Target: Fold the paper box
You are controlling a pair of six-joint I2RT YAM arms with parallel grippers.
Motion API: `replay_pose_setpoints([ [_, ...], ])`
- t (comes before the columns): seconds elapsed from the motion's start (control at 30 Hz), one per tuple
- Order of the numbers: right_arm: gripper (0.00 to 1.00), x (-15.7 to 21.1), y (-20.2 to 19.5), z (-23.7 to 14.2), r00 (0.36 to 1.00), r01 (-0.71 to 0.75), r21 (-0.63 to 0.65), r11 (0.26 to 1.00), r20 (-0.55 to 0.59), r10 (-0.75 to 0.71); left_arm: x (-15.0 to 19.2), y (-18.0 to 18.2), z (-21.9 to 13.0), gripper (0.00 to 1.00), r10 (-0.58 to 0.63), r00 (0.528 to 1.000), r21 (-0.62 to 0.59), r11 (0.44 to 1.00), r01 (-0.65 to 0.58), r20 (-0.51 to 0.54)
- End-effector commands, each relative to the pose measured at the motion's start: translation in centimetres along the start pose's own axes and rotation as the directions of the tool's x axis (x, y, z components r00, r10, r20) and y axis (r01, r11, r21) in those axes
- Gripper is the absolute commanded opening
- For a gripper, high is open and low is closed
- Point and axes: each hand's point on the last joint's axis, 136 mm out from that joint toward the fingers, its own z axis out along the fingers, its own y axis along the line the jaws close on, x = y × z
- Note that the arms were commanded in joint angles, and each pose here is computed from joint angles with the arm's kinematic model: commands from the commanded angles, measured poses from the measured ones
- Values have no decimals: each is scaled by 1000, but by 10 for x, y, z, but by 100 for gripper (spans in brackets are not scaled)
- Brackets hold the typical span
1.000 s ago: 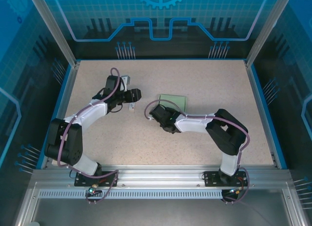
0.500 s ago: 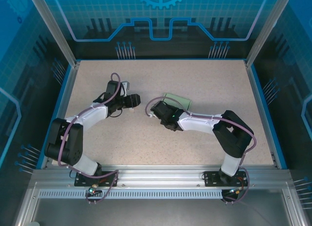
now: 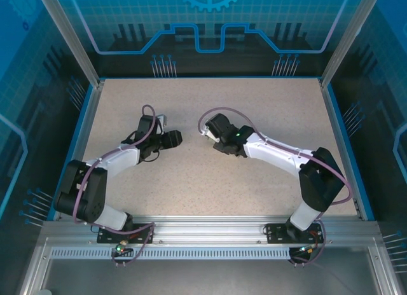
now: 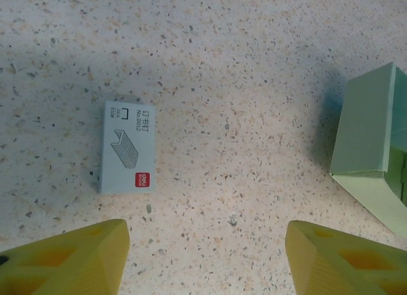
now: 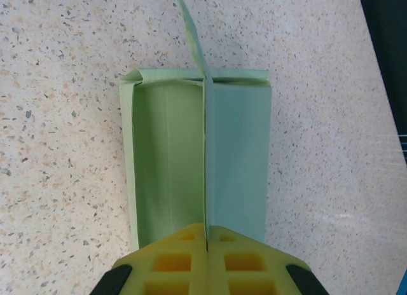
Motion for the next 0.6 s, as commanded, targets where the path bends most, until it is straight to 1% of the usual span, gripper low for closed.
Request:
replay_pose_setpoints([
  [0.0, 0, 3, -3, -10, 999, -41, -56, 998, -21, 40, -9, 13, 7, 69, -5, 999, -80, 997, 8, 36],
  [0.13, 0, 4, -7, -8, 998, -60, -62, 996, -29, 58, -17, 24, 24, 71, 26, 1000, -161, 987, -27, -7],
  [0.33, 0, 2, -9, -9, 997, -74, -73, 995, -19, 73, -18, 31, 57, 73, 56, 993, -207, 975, -77, -106],
  [0.5, 0, 2, -14, -11, 996, -85, -70, 994, -15, 84, -8, 35, 69, 72, 75, 982, -244, 963, -116, -174],
  [0.57, 0, 1, -15, -12, 996, -91, -76, 993, -8, 91, -3, 37, 72, 70, 80, 979, -263, 956, -129, -190],
])
